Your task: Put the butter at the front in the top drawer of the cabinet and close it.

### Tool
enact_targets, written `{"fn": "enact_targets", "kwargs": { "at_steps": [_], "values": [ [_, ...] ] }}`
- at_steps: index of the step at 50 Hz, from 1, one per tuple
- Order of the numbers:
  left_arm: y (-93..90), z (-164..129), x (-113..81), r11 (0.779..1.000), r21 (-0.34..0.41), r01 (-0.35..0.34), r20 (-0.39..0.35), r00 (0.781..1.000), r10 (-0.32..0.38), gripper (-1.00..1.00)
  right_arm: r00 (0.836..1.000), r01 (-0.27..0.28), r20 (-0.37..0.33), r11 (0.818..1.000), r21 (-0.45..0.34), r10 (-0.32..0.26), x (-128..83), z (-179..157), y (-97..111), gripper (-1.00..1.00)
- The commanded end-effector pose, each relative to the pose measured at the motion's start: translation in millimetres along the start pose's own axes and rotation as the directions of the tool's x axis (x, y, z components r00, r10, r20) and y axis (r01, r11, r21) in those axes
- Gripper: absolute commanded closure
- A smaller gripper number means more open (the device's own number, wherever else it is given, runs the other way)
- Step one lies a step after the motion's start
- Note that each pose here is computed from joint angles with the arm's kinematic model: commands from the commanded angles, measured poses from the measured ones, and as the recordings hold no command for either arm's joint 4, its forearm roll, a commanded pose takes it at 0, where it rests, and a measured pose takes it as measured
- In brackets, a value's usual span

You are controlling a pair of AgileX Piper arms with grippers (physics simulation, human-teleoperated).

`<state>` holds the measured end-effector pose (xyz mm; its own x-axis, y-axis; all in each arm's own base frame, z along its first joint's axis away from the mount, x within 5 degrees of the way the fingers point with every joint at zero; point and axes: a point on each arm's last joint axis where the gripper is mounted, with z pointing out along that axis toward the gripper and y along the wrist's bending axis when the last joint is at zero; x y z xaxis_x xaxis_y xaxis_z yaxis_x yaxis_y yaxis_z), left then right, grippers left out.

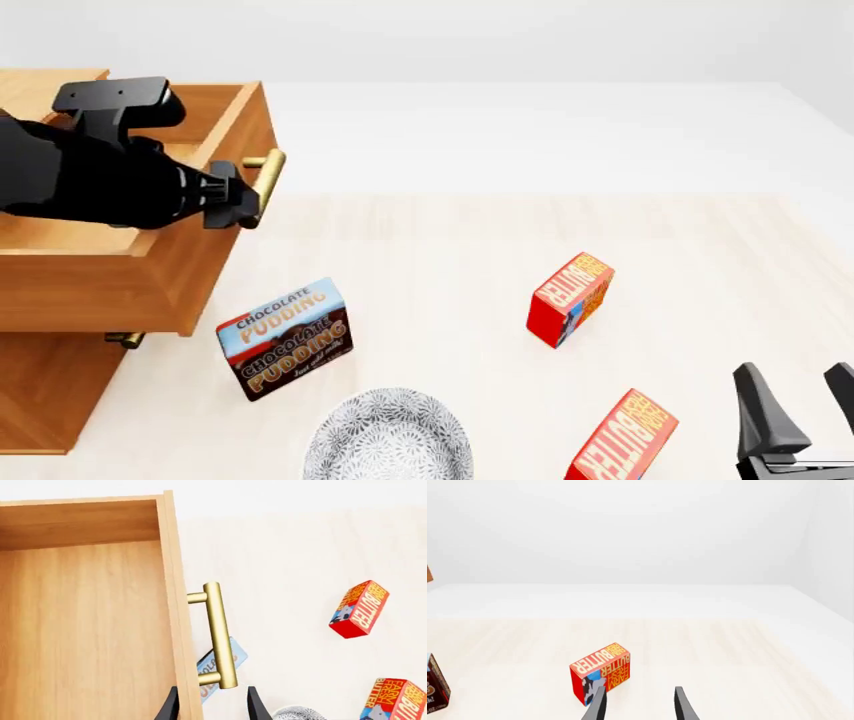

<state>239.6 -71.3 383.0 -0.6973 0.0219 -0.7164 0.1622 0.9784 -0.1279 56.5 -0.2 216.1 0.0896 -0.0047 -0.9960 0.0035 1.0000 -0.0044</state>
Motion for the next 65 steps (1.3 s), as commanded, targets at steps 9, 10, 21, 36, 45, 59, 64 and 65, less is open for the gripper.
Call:
{"fn": "enact_targets", "kwargs": {
  "at_steps": [9,10,21,36,45,59,64,65],
  "values": [
    [-25.1,6,-7.0,0.996,0.069,-0.054,0.006,0.999,0.054,-1.0,1.0,-0.001,-0.001,1.0,0.0,0.001,1,0,0,-1.0],
    [-25.9,7,-7.8,0.996,0.071,-0.056,0.005,0.998,0.056,-1.0,1.0,-0.001,-0.001,1.0,0.0,0.001,1,1,0,-1.0],
    [-38.1,12,-5.9,0.992,0.102,-0.078,-0.001,0.997,0.078,-1.0,1.0,-0.001,-0.001,1.0,-0.001,0.001,0,1,0,-1.0],
    [-32.3,-12,-18.9,0.99,0.088,-0.109,0.038,0.994,0.106,-1.0,1.0,-0.001,-0.001,1.0,0.0,0.001,0,0,0,-1.0],
    [-30.0,-29,-25.4,0.989,0.082,-0.127,0.057,0.991,0.122,-1.0,1.0,-0.001,-0.001,1.0,0.0,0.001,0,0,0,-1.0],
    [-29.4,-50,-28.1,0.984,0.083,-0.159,0.074,0.985,0.153,-1.0,1.0,-0.001,-0.001,1.0,0.0,0.001,1,0,0,-1.0],
    [-31.3,-61,-26.8,0.98,0.092,-0.177,0.084,0.982,0.169,-1.0,1.0,-0.001,-0.001,1.0,-0.001,0.001,1,0,0,-1.0],
    [-31.4,-62,-26.6,0.979,0.093,-0.179,0.085,0.982,0.171,-1.0,1.0,-0.001,-0.001,1.0,0.0,0.001,1,0,0,-1.0]
  ]
}}
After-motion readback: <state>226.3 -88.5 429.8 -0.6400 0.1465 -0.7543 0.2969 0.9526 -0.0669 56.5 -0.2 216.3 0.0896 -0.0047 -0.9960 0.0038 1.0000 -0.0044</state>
